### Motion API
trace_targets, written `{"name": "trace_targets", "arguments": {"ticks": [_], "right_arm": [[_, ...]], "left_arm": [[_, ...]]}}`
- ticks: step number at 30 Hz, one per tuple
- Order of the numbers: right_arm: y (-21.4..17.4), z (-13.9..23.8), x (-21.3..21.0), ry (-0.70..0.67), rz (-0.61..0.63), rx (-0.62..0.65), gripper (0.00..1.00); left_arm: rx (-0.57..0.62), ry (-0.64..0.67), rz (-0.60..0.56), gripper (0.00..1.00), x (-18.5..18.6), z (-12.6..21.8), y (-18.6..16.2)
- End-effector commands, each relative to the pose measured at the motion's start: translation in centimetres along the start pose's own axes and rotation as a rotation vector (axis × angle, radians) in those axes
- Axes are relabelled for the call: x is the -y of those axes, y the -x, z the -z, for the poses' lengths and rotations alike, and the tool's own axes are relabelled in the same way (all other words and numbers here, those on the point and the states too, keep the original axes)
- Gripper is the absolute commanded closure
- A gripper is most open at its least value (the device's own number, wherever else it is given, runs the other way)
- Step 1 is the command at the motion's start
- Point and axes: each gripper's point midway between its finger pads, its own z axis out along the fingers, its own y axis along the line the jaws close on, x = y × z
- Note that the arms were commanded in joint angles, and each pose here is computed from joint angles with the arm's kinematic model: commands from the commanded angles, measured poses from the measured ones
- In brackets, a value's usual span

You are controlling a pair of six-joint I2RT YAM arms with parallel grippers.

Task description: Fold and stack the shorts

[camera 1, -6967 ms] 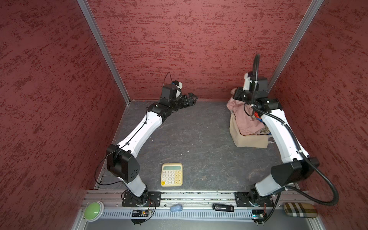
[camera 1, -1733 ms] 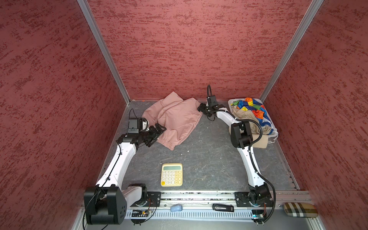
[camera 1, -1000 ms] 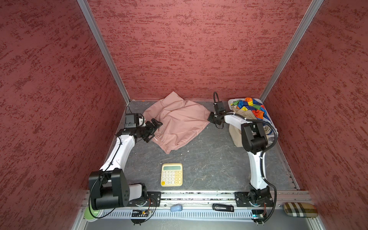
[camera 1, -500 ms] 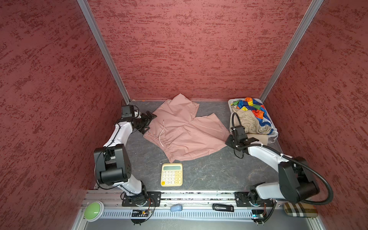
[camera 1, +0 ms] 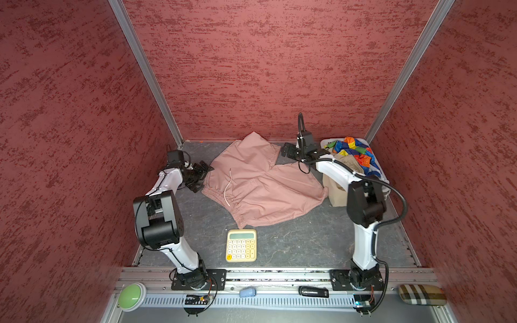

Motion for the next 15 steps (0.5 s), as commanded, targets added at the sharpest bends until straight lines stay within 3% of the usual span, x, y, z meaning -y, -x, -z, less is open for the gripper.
{"name": "trace_targets", "arguments": {"ticks": [1, 6, 10, 13, 15], "right_arm": [[-1.9, -4.1, -0.7, 0.049, 0.037, -0.102, 0.01], [-3.0, -10.0, -0.5, 0.078, 0.021, -0.141, 0.01], [-3.6, -12.0, 0.2, 0.063, 0.019, -0.153, 0.02], [-4.7, -13.2, 1.3, 0.041, -0.006, -0.165, 0.15], [-5.7, -14.0, 1.9, 0.034, -0.033, -0.177, 0.32]], "left_arm": [[-0.002, -0.005, -0.039, 0.01, 0.5, 0.9, -0.7], [-0.037, -0.009, -0.032, 0.01, 0.0, 0.2, -1.8], [-0.055, -0.006, -0.042, 0.01, -0.1, -0.2, -2.6], [-0.062, -0.002, -0.048, 0.01, 0.0, -0.7, -2.8], [-0.073, -0.002, -0.047, 0.01, 0.1, -1.1, -3.0]]}}
